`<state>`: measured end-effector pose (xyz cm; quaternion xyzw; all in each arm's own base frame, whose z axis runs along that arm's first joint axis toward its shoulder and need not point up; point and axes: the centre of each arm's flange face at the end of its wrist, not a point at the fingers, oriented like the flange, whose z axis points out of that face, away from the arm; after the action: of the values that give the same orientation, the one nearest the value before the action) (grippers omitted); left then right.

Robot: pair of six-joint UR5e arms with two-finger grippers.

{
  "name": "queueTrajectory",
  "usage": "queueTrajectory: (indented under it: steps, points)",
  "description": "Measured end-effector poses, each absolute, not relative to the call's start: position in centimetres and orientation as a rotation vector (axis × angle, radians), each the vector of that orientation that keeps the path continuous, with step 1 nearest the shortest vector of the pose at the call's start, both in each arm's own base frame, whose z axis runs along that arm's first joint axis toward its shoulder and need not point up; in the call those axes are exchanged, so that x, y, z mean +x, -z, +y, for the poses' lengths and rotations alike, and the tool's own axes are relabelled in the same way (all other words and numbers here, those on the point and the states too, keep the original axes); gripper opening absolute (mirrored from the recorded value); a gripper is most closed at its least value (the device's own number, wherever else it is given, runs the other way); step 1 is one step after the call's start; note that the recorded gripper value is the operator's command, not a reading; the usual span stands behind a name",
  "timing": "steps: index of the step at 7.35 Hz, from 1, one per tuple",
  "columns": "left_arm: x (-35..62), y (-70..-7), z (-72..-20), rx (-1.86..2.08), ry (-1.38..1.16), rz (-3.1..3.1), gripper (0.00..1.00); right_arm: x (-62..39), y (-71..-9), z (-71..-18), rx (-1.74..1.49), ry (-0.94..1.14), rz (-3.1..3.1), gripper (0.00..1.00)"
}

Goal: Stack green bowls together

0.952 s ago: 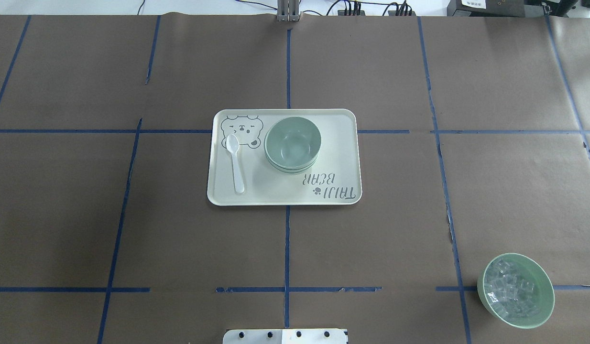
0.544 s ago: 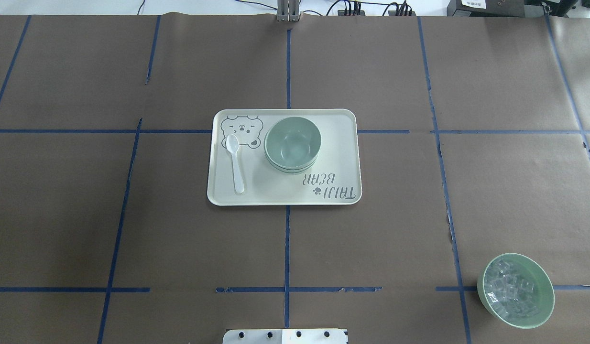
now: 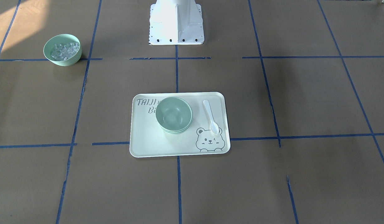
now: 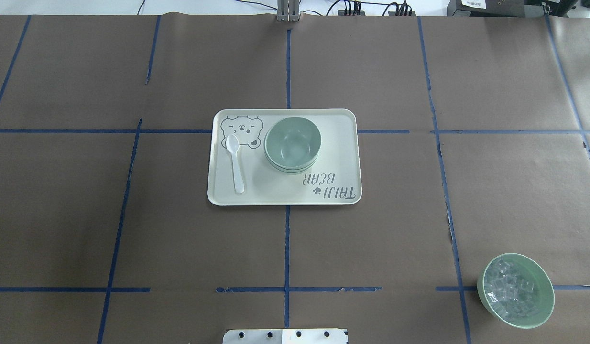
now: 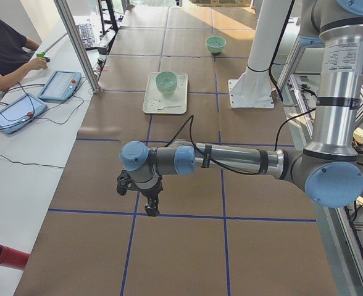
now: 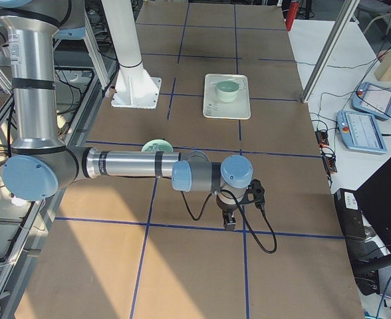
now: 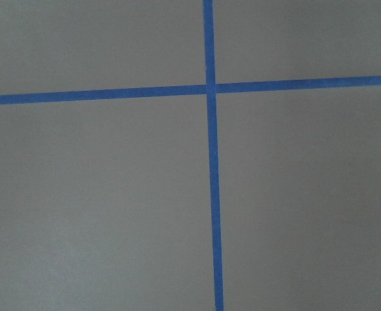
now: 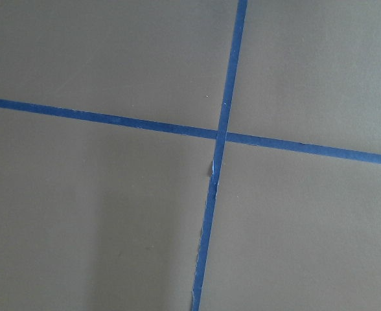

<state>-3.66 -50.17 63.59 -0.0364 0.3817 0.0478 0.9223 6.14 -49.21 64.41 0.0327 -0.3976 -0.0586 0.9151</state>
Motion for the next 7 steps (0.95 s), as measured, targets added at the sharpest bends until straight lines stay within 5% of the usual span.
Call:
queueTrajectory:
  steps: [7]
  points:
    - [-4.79, -63.02, -50.28, -0.027, -0.111, 0.780, 1.00, 6.66, -64.58, -48.99, 0.069, 0.110, -0.817, 1.00]
